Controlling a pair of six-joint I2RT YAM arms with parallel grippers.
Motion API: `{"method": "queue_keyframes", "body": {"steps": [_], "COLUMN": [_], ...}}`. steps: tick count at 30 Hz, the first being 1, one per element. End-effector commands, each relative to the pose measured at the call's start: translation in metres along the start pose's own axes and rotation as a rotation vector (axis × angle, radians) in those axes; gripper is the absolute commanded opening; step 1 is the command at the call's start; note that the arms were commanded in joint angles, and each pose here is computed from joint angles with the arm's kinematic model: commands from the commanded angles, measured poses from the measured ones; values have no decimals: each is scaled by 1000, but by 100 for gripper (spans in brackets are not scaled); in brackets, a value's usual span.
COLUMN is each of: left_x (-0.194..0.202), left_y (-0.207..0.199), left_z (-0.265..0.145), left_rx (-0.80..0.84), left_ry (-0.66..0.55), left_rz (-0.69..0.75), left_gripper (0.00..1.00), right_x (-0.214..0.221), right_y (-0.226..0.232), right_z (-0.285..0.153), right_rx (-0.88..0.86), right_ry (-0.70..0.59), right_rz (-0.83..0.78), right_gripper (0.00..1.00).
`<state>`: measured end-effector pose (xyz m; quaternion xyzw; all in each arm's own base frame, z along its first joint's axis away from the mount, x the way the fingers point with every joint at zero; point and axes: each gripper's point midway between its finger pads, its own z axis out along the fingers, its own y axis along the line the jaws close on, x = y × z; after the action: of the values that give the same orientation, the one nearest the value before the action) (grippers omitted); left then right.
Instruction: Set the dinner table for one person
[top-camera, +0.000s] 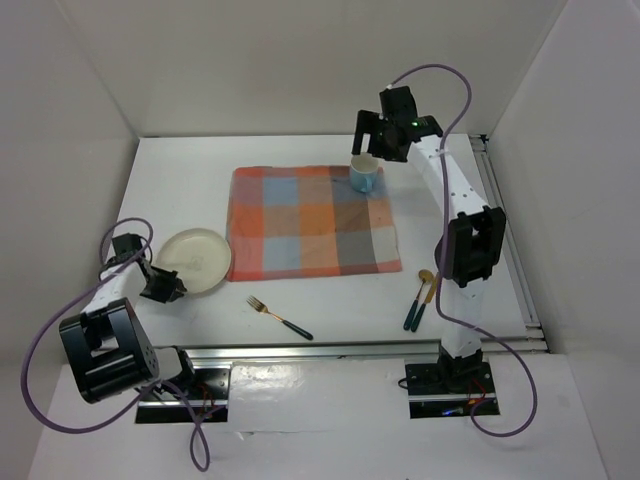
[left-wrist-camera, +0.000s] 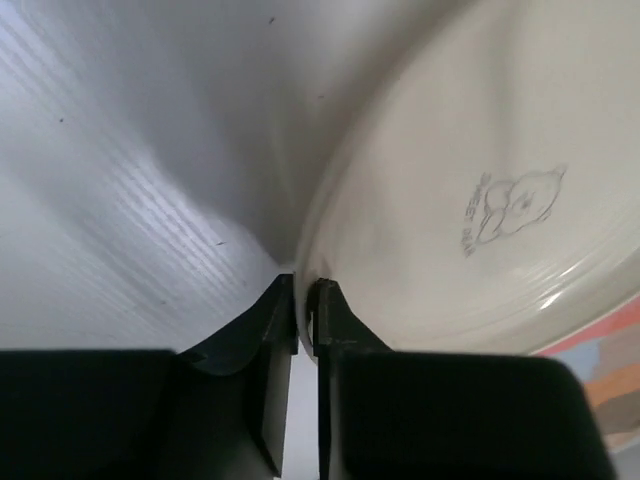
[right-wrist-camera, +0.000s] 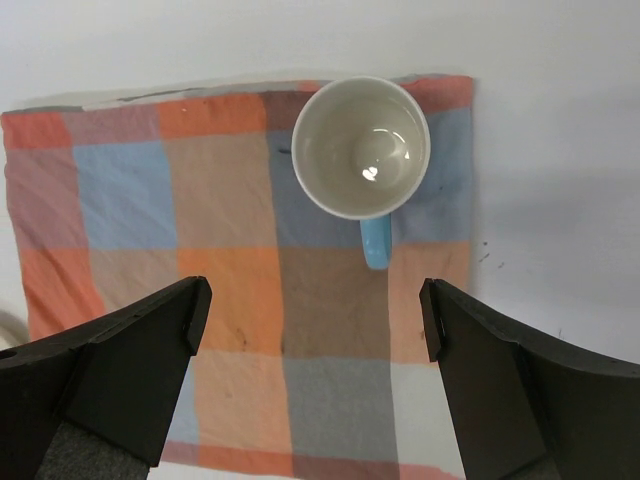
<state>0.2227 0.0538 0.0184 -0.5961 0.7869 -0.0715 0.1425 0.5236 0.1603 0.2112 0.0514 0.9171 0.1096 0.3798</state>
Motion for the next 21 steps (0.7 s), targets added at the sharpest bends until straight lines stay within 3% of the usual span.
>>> {"method": "queue_keyframes", "body": {"steps": [1,2,5,6,10,12,17,21], "left_x": [-19,-23,-43,-45,-51,-35,-7,18], "left_y": [-20,-25,-57,-67,-128,-154,-217,-262], "left_z": [-16,-24,-62,-74,-128,-127,-121,-86], "left_rx": [58,75,192,239,457,485,516,474], "left_ry": [-55,-71,-149,-159,-216,-148,-81,-33], "left_rz": [7,21,64,84,196,264,363,424], "left_gripper": [17,2,0,0,0,0,0,0], "right_x": [-17,-14,5,-2,49,54,115,152], "right_y": [5,3,9,11,10,12,6,7], "right_z": [-39,-41,-56,-73,-87,-104,-117,-137], "right_rx": [-7,-5,-51,-68,-89,-110,-111,-141], "right_ry": [-81,-77,-51,-95,-32,-60,34,76], "right_rz": [-21,-21,-20,-18,-46,-52,-72,-97], "right_gripper": [100,100,100,100,100,100,100,100]}}
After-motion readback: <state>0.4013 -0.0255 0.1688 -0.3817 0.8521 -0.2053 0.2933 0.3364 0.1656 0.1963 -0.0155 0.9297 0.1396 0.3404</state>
